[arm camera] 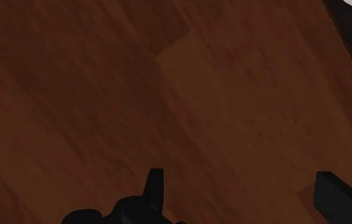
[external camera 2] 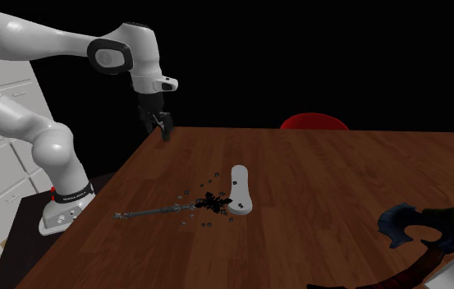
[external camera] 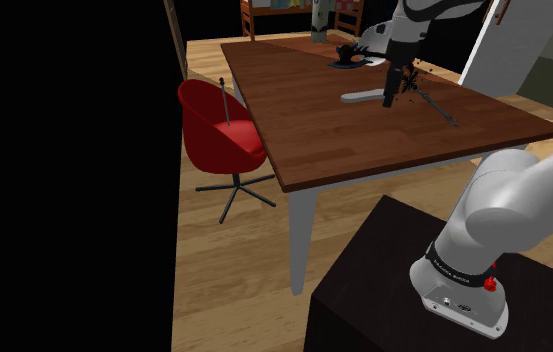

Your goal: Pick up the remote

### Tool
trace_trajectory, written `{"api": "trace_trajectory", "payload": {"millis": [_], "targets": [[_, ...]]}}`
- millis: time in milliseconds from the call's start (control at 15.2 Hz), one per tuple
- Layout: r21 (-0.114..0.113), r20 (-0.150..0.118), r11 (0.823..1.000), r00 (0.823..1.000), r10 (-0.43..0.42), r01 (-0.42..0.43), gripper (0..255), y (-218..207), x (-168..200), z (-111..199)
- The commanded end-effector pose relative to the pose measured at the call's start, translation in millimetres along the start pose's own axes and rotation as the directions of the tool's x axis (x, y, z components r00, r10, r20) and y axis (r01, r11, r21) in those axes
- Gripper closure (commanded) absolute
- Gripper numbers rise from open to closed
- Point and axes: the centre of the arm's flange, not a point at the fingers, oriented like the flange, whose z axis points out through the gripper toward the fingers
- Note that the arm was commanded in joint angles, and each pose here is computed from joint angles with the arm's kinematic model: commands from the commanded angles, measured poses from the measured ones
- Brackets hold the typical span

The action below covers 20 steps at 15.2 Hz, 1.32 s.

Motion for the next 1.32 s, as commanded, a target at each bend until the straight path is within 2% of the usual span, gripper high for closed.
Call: {"api": "trace_trajectory", "payload": {"millis": [0,264,594,924,1254], "targets": [[-0.005,0.004,0.999,0.999,-0.051,0.051,0,27.0,-3.2,5.7],[-0.01,0.012,0.989,0.989,-0.144,0.144,0,77.8,-2.2,15.7],[-0.016,0.022,0.966,0.966,-0.259,0.259,0,140.8,5.7,27.8],[-0.021,0.032,0.928,0.928,-0.37,0.371,0,202.6,20.8,39.5],[-0.025,0.043,0.878,0.878,-0.476,0.477,0,262.3,43.0,50.8]]}}
